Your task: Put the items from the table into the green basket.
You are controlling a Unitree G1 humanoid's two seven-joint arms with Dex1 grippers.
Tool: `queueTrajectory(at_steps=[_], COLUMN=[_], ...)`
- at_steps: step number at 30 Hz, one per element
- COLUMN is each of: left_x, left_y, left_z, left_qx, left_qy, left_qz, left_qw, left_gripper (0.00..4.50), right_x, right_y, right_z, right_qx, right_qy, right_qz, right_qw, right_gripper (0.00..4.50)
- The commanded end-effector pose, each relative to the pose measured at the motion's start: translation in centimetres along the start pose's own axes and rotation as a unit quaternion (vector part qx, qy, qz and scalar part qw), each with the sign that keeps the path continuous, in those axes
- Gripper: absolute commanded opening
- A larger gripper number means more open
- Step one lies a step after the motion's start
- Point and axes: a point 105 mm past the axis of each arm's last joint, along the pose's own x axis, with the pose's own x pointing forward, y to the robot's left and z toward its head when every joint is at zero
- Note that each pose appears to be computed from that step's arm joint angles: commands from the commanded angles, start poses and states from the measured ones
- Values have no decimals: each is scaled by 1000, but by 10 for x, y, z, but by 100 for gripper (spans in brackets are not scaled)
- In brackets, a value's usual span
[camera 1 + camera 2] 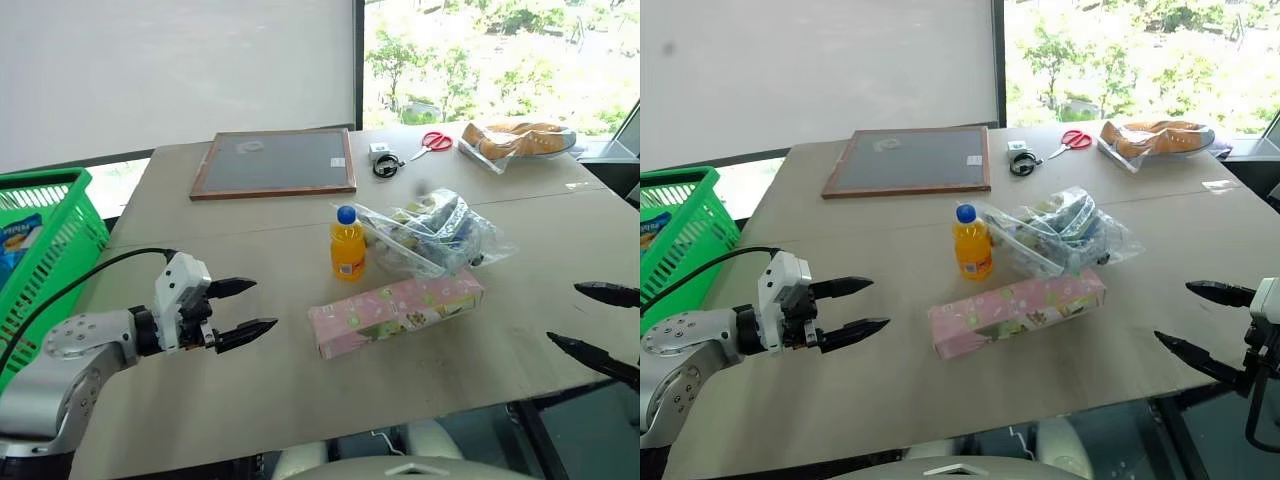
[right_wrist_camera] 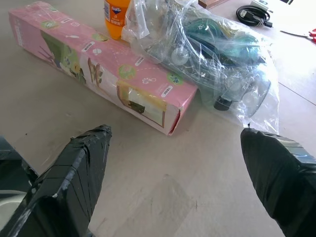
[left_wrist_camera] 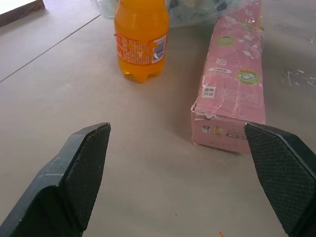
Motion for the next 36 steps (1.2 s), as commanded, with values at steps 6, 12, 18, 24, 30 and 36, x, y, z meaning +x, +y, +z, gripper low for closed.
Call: queueTrajectory(at_steps=[6, 12, 18, 24, 30, 36], left_x=[24, 52, 78, 105, 132, 157], left_y=[6, 6, 11, 11, 19, 25], left_z=[32, 41, 33, 34, 40, 33], left_qx=[53, 71, 62, 62, 71, 76], left_qy=[-54, -63, -50, -59, -66, -50], left_qz=[34, 38, 54, 42, 46, 54], left_qw=[997, 995, 995, 995, 994, 994], left_gripper=[450, 450, 450, 450, 450, 450], right_x=[21, 35, 47, 51, 54, 55], right_y=[0, 24, 33, 39, 45, 46], right_z=[42, 71, 99, 118, 114, 112], right_qx=[-44, -68, -98, -101, -94, -86], right_qy=[-103, -133, -148, -162, -151, -154], right_qz=[3, 65, 81, 92, 94, 85], right_qw=[994, 987, 981, 977, 979, 981], right_gripper=[446, 446, 446, 446, 446, 446])
